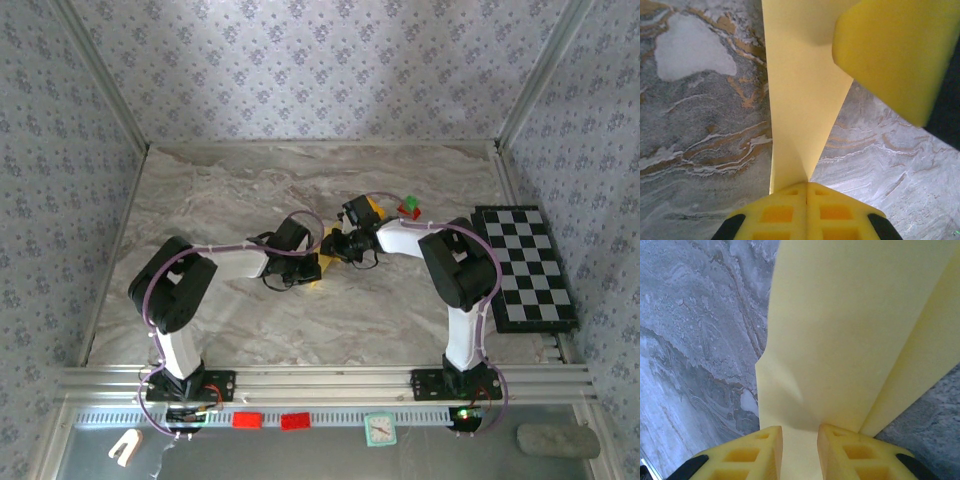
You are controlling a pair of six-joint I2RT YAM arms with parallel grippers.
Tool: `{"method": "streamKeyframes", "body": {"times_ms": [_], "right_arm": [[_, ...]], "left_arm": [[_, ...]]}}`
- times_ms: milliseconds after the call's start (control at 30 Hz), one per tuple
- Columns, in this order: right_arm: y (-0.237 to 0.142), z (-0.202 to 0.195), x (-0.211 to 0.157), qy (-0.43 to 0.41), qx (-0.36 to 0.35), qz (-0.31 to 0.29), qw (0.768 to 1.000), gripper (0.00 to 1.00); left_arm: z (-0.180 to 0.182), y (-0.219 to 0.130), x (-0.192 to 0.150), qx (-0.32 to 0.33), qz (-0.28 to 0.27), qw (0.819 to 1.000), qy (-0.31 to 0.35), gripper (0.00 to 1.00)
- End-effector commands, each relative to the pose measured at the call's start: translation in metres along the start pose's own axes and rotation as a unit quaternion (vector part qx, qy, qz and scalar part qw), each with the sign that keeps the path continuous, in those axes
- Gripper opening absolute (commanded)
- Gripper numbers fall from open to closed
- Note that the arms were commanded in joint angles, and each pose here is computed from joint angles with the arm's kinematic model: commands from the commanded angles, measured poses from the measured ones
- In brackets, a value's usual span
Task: Fold a paper plane with a square sheet of paper (pick it up from the middle)
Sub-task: Fold the wing for the fifth time at the center of the table.
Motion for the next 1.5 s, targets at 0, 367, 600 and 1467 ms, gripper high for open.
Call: {"method": "streamKeyframes", "body": {"times_ms": [0,367,600,1467], "right_arm": [[-0.006,-0.020,-0.003,0.005,-0.053,0.006,0.999,0.29],[-0.029,0.011,-0.002,-0.043,-0.061,-0.011,0.997,0.26],[-0.019,0.024,-0.002,-0.052,-0.051,-0.003,0.997,0.21],[-0.005,-0.014,-0.016,-0.028,-0.124,0.026,0.992,0.18]], "left_arm": [[0.028,0.011,-0.016,0.041,0.024,0.999,-0.011,0.03],[0.019,0.010,-0.013,0.011,0.020,1.000,-0.015,0.02],[0.019,0.010,-0.013,0.006,0.019,1.000,-0.017,0.02],[0.017,0.006,-0.011,-0.007,0.011,1.000,-0.027,0.02]]}}
Point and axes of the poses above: each hand's point on the last joint's axis, 136 mm out from that joint toward the fingers, its own y axis out along the fingers, its own z axis along the line the jaws close on, x = y × z, the point moved 1 cm from there along -y, back along the fingers, and after that the axes turned 4 degrees about -y, right-handed, at the moved point
